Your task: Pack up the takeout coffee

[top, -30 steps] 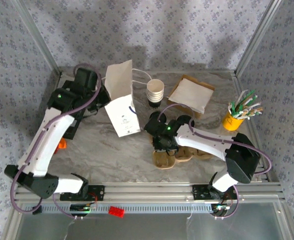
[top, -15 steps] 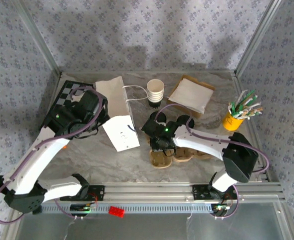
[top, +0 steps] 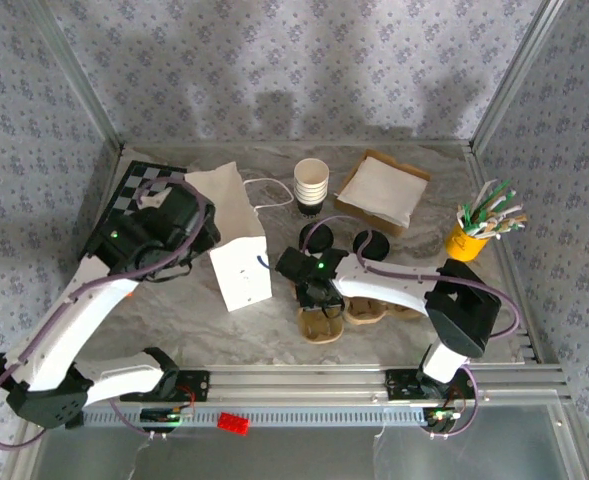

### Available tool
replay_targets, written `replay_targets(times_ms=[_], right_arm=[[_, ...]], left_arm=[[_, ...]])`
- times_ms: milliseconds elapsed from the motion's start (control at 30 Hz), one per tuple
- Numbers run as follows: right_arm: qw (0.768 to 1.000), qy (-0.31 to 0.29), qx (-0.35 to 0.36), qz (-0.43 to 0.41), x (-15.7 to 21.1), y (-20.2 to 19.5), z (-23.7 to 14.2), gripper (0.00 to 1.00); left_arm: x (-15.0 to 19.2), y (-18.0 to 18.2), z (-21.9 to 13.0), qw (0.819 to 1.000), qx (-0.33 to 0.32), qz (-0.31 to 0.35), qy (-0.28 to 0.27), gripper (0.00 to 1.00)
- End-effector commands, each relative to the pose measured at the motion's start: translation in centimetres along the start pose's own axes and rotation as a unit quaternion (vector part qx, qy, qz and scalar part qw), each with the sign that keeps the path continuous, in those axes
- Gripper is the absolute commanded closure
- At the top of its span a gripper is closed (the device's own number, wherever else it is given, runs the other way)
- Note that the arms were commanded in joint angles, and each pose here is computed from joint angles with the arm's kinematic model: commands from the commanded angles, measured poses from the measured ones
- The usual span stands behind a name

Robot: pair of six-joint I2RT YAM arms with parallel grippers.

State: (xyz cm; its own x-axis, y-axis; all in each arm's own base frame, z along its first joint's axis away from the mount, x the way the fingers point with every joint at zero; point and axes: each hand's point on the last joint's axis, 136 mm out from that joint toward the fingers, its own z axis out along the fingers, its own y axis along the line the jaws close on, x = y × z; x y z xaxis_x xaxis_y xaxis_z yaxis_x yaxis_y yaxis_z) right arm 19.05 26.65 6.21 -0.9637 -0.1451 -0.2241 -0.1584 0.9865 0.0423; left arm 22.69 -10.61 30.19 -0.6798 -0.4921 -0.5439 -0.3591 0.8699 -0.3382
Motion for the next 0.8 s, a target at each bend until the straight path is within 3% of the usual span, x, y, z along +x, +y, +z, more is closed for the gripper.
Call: replay_targets(times_ms=[0, 100, 233, 400, 767], right_arm=[[1.0, 0.007, 0.01, 0.003, 0.3, -0.1, -0.6, 0.71], [1.0, 0.006, 0.013, -0.003, 0.2, -0.3, -1.4, 0.63], [1.0, -0.008, 0.003, -0.016, -0.4, 0.1, -1.7, 0.54], [0.999, 0.0, -0.001, -0.035, 0.0, 0.4, -1.4, 0.47], [0.999, -0.006, -0.001, -0.05, 0.4, 0.3, -1.7, 0.41]], left_arm=[[-1.7, 0.2, -2.9, 0.999, 0.035, 0.007, -0.013, 0.28], [-2.3, -1.1, -3.4, 0.998, 0.065, 0.02, -0.004, 0.14], [-3.5, -0.8, -2.9, 0.998, 0.048, 0.046, -0.007, 0.11], [-4.4, -0.2, -0.5, 0.998, 0.023, 0.062, 0.008, 0.18], [-4.5, -2.6, 4.6, 0.991, 0.06, 0.094, 0.068, 0.4]])
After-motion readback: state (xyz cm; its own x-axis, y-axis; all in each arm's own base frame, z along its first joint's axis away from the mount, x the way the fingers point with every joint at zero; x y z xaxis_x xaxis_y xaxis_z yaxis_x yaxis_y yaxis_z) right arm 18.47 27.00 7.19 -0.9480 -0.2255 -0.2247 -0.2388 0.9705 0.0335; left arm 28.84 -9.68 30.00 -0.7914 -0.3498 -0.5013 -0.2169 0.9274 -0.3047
